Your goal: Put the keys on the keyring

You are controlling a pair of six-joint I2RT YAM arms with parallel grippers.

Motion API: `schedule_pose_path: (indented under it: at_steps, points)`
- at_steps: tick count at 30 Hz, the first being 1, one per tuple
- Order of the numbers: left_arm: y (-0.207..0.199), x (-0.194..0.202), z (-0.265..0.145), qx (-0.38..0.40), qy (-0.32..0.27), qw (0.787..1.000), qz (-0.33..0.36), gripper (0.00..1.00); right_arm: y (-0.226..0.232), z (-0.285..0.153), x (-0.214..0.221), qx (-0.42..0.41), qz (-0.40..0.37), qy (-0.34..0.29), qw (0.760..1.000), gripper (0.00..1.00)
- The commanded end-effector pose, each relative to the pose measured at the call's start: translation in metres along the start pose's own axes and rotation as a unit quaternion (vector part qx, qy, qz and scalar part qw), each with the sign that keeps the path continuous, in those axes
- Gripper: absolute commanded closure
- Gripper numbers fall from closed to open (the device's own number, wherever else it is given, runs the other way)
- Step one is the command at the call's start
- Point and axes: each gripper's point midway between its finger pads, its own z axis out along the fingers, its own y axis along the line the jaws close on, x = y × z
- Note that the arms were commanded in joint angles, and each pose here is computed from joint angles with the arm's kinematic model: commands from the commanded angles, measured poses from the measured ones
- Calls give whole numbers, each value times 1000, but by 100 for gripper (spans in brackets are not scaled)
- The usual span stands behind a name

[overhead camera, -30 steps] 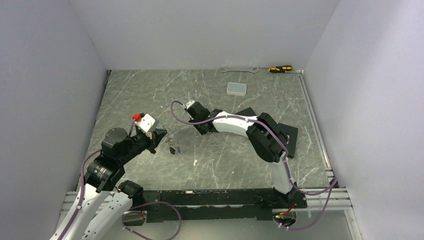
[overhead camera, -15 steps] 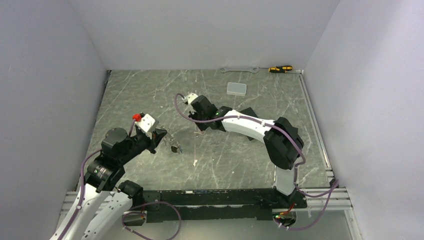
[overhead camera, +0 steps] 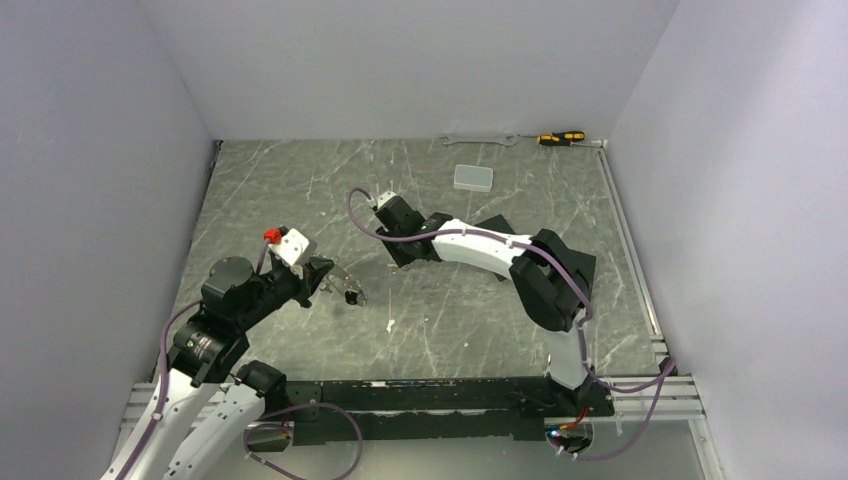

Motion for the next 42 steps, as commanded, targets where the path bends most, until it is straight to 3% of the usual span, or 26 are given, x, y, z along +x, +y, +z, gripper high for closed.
schedule_pose_path:
  at_steps: [1,7,23,34,42]
  points:
    - [2,-30,-7,-6,-48,999,21,100,0,-1,-12,63,42,-1,997,59]
    - [1,-31,-8,-6,-53,998,21,100,-7,13,-1,112,62,27,991,58]
    - [1,-33,-10,-6,-57,998,22,100,-9,28,16,128,49,53,989,64]
    - [1,-33,-10,-8,-57,998,23,100,-20,17,5,137,49,27,989,79]
    - [1,-33,-10,-8,-57,998,23,100,-25,17,11,143,54,34,988,82]
